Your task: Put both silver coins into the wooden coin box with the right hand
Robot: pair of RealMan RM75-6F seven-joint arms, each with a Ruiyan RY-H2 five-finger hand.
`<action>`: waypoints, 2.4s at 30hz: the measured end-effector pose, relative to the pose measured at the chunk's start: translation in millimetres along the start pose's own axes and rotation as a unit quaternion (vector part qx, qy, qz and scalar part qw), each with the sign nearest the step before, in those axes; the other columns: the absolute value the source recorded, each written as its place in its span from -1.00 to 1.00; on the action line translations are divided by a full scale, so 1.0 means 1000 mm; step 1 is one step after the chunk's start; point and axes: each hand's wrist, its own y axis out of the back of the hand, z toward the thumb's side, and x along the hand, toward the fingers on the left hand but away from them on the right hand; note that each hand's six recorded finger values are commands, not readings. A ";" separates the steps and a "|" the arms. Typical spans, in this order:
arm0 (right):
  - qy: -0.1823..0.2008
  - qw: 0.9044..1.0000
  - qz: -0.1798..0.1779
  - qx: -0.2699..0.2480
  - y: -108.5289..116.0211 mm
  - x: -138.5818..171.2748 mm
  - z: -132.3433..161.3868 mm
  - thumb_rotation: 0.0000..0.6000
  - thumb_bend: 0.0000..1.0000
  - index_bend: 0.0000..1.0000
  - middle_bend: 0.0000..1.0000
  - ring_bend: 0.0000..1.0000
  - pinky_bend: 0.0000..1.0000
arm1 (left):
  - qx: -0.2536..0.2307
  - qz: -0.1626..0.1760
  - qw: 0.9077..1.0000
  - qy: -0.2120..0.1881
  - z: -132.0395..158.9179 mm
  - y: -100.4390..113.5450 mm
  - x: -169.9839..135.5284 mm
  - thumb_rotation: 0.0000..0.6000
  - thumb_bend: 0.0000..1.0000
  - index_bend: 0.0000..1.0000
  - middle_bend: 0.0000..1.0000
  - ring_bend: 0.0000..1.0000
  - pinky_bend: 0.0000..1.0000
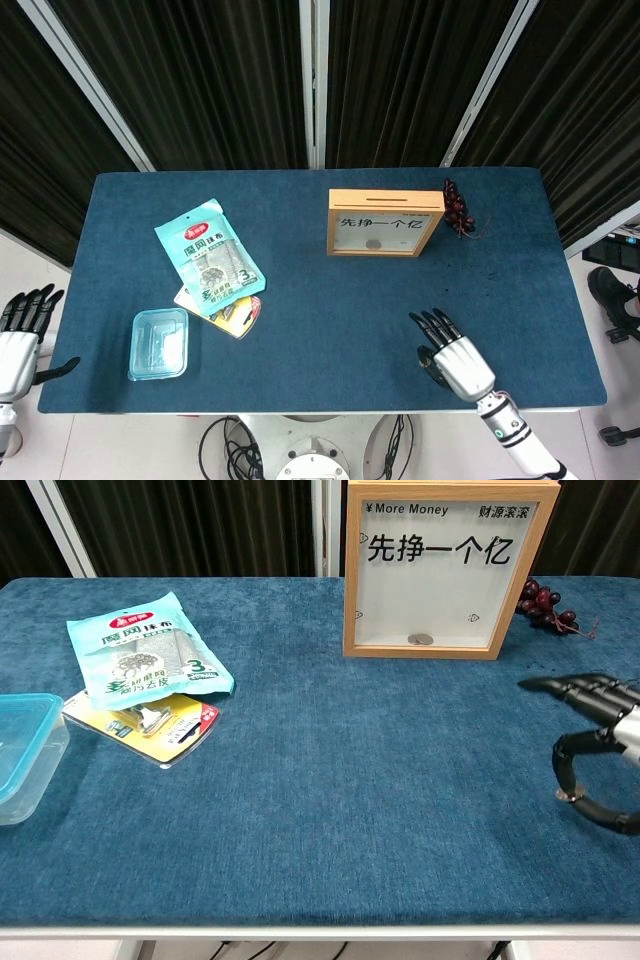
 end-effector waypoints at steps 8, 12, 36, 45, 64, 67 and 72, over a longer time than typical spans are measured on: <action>-0.013 0.993 -0.096 -0.068 0.091 -0.033 -0.004 1.00 -0.12 0.39 -0.93 -1.00 -1.00 | 0.000 0.003 1.000 -0.007 0.005 0.002 0.000 1.00 -1.00 -1.00 -1.00 -1.00 -1.00; -0.018 0.984 -0.152 -0.086 0.154 -0.060 -0.004 1.00 -0.11 0.41 -0.92 -1.00 -1.00 | 0.001 0.002 1.000 -0.010 0.008 0.002 0.000 1.00 -1.00 -1.00 -1.00 -1.00 -1.00; -0.199 0.971 0.005 -0.129 0.248 -0.228 -0.022 1.00 -0.04 0.48 -0.88 -1.00 -1.00 | 0.002 0.003 1.000 -0.009 0.009 0.008 0.001 1.00 -1.00 -1.00 -1.00 -1.00 -1.00; -0.235 0.965 0.067 -0.091 0.251 -0.271 -0.002 1.00 -0.03 0.48 -0.88 -1.00 -1.00 | 0.000 0.004 1.000 -0.005 0.006 0.008 0.001 1.00 -1.00 -1.00 -1.00 -1.00 -1.00; -0.276 0.952 0.116 -0.070 0.223 -0.280 -0.008 1.00 -0.03 0.48 -0.88 -1.00 -1.00 | -0.005 0.007 1.000 -0.003 0.001 0.010 0.002 1.00 -1.00 -1.00 -1.00 -1.00 -1.00; -0.275 0.951 0.118 -0.071 0.220 -0.280 -0.008 1.00 -0.03 0.48 -0.88 -1.00 -1.00 | -0.005 0.008 1.000 -0.002 0.001 0.011 0.002 1.00 -1.00 -1.00 -1.00 -1.00 -1.00; -0.279 0.950 0.119 -0.074 0.216 -0.281 -0.012 1.00 -0.03 0.48 -0.88 -1.00 -1.00 | -0.004 0.007 1.000 -0.002 0.000 0.010 0.002 1.00 -1.00 -1.00 -1.00 -1.00 -1.00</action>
